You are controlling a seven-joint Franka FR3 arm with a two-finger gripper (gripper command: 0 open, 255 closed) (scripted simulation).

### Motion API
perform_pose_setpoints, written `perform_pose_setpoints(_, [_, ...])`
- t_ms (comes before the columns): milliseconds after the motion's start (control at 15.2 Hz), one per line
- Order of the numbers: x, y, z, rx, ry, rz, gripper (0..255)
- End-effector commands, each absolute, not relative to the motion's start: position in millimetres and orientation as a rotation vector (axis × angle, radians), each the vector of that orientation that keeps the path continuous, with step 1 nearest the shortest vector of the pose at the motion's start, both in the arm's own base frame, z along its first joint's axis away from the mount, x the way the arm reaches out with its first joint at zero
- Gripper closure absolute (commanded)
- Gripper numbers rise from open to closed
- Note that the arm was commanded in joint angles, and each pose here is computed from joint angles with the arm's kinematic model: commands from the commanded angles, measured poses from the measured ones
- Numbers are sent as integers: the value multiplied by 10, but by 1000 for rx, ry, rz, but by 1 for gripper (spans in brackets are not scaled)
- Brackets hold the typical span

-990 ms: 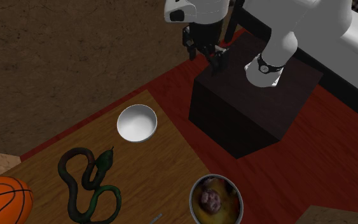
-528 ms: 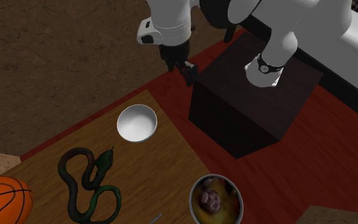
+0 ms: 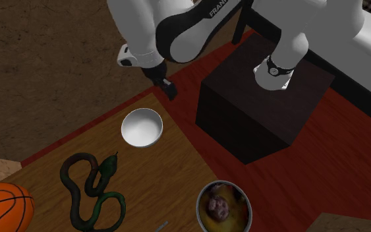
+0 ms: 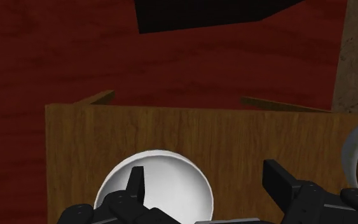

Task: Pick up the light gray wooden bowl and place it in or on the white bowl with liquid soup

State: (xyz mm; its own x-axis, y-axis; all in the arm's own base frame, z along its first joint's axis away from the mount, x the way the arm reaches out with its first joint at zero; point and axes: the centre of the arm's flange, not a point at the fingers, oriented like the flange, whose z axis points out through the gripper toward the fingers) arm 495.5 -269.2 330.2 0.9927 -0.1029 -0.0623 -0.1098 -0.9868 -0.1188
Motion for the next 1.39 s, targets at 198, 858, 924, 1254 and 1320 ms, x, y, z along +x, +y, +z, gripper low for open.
perform_pose_setpoints(198, [5295, -3066, 2854, -3004, 150, 88, 0])
perform_pose_setpoints(858, [5973, -3802, 1957, -2986, 130, 96, 0])
perform_pose_setpoints(924, [6041, -3874, 1867, -2984, 128, 97, 0])
perform_pose_setpoints(1254, [6223, -4055, 1511, -2979, 123, 99, 0])
perform_pose_setpoints(1320, [6220, -4047, 1459, -2979, 123, 99, 0])
